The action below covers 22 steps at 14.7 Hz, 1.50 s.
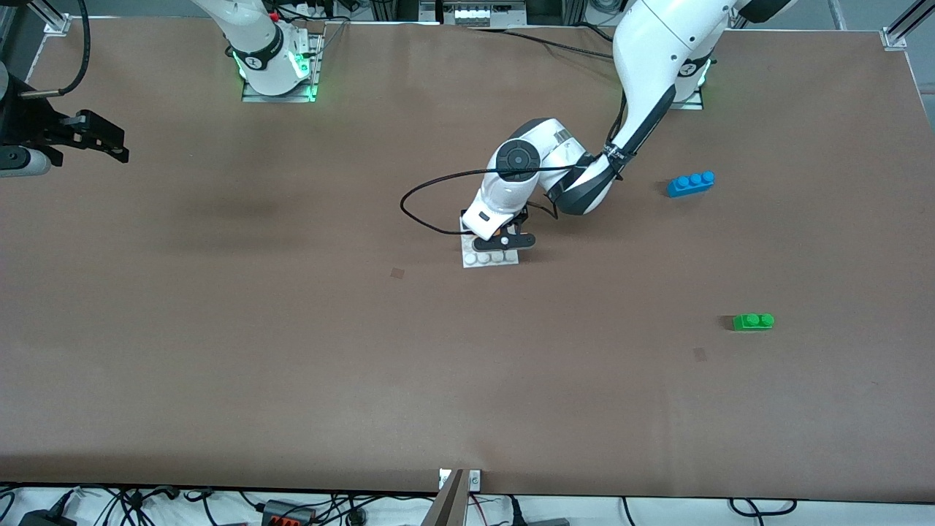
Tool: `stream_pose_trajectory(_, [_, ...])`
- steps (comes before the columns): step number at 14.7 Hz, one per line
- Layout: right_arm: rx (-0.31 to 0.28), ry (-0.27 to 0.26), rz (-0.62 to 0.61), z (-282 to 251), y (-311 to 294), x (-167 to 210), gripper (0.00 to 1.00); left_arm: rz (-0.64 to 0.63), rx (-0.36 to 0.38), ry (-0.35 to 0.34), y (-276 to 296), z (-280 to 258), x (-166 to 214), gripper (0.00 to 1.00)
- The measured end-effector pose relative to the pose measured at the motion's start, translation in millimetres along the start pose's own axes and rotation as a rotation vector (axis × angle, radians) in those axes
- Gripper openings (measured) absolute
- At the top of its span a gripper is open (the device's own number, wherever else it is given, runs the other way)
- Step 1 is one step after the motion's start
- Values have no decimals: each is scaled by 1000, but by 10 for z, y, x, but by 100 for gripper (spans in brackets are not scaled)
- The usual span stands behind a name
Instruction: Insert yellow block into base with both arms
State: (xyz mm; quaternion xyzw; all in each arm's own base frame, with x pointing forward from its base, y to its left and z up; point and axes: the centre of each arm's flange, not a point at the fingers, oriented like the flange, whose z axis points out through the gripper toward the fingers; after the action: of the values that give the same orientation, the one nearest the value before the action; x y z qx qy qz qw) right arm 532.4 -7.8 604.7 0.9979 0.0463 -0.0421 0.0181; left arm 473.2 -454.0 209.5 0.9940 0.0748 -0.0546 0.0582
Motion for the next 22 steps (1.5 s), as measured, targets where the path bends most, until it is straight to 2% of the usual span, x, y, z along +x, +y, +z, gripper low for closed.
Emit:
stream_pose_trajectory(2, [0,-1,0,3,0,1,100,-14,-10,7,-31,-57,84,99])
stream_pose_trajectory(3, [0,-1,0,3,0,2,100,-24,-22,13,-47,-134,149,100])
stream_pose_trajectory(6, [0,-1,0,5,0,2,100,-70,-48,49,-232,-563,453,100])
stream_pose_trajectory(9, [0,-1,0,5,1,3,100,-115,-44,110,-716,-1174,905,100])
stream_pose_trajectory(14, [0,-1,1,6,4,2,100,-120,39,155,-2006,-2121,1530,100])
stream_pose_trajectory(18, [0,-1,1,7,5,2,100,-80,120,157,-2963,-2738,1688,100])
stream_pose_trajectory(22, [0,-1,1,6,6,3,100,-111,163,131,-3564,-3348,1526,100])
